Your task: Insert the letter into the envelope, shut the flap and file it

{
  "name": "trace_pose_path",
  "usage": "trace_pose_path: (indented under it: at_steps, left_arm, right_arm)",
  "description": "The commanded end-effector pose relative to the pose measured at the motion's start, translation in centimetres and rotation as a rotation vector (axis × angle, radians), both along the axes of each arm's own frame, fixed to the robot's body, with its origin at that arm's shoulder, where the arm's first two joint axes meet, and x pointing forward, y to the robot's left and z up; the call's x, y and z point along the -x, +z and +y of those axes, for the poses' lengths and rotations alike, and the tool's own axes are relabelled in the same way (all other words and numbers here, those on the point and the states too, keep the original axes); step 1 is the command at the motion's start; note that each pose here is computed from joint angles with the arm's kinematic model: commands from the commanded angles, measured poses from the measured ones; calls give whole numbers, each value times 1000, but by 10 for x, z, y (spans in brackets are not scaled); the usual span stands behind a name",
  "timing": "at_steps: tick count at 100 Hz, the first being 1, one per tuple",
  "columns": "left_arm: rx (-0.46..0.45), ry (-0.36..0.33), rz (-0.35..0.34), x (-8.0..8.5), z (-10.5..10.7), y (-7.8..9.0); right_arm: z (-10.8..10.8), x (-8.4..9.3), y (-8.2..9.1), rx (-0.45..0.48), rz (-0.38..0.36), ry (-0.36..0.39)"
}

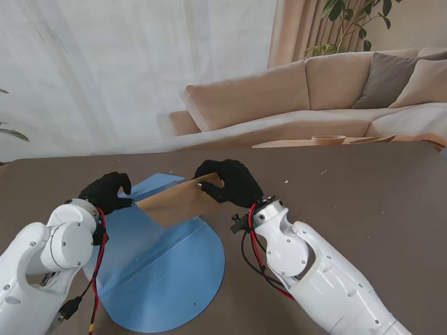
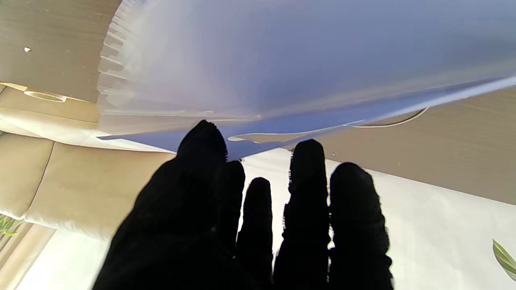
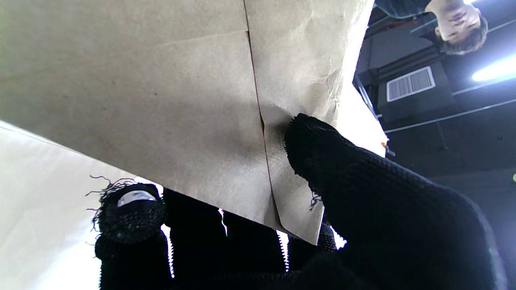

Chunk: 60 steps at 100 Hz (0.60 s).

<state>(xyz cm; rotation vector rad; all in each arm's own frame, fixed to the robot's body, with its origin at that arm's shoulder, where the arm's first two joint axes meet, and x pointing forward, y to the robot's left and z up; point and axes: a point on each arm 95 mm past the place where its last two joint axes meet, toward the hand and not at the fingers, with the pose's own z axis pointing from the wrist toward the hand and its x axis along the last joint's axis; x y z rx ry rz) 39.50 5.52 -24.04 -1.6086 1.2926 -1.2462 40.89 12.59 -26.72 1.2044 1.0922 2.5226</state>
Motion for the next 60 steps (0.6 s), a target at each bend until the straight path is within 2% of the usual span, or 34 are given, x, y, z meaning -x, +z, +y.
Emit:
trace_pose_path:
  at_steps: [1, 60]
  left_arm:
    - [-15, -16, 6, 0, -3, 2]
    - [-78, -25, 39, -4, -3, -3]
  right_arm:
    - [4, 1, 0, -1, 13, 16]
    - [3, 1, 0, -38, 53, 28]
